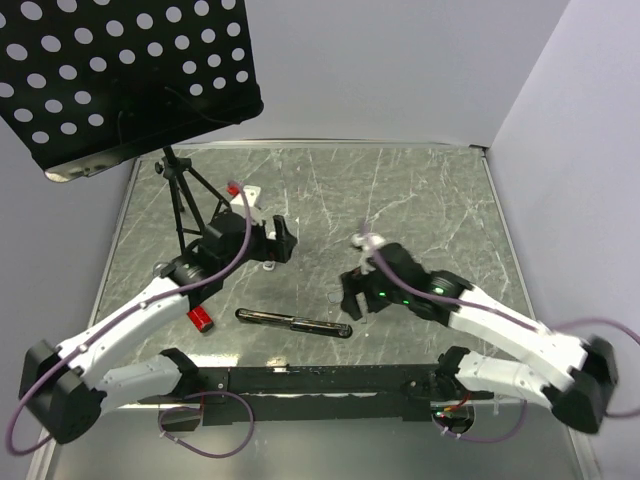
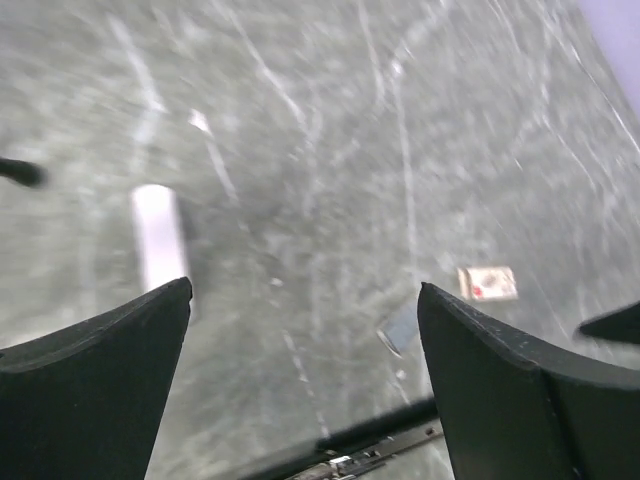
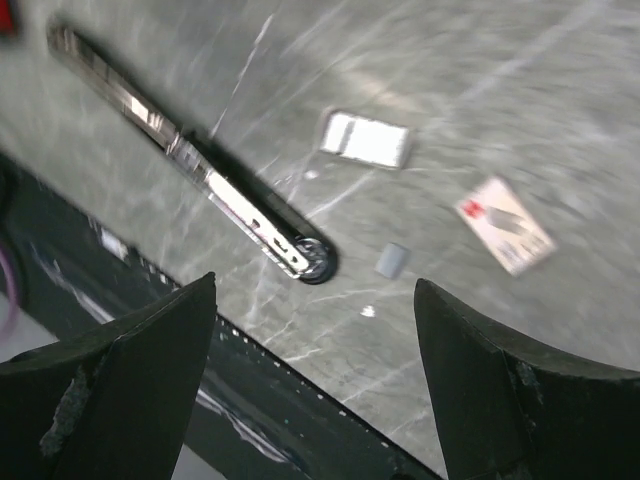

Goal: Load the staples into the stapler

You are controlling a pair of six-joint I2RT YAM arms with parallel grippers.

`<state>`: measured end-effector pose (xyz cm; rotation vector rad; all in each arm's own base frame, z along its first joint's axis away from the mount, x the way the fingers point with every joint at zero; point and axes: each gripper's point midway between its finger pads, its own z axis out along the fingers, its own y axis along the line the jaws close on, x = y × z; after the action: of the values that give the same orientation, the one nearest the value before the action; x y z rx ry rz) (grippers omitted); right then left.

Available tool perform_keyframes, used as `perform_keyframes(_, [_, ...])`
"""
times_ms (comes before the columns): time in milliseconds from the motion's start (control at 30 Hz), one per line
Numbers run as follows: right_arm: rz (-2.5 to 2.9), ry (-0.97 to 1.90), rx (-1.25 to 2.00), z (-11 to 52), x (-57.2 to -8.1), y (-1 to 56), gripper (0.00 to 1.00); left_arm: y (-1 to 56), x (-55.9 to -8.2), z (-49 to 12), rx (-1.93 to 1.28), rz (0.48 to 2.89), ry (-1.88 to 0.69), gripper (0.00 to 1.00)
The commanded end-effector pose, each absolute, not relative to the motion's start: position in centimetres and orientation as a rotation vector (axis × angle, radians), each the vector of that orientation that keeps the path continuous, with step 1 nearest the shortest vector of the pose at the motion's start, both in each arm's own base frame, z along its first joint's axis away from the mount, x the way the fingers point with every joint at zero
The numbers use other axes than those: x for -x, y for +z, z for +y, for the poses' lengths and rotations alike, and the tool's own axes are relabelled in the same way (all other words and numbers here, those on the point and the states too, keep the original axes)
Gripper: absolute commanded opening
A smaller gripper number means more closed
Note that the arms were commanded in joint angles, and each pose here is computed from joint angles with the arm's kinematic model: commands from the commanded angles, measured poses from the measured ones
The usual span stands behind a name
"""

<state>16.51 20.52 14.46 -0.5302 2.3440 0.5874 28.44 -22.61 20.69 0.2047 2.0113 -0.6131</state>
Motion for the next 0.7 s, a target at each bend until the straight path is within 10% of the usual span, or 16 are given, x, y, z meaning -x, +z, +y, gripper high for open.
perform_keyframes(0, [2.271,0.660,0.867,25.6,-16.4,14.9,0.87,23.3,-29.4,-18.3,-0.144,1.923,-0.392,1.00])
perform_keyframes(667, [2.465,0.490,1.289,33.0,-14.9,5.7,0.65,29.1,-26.6,-5.7,0.313,1.420,-0.169,1.00])
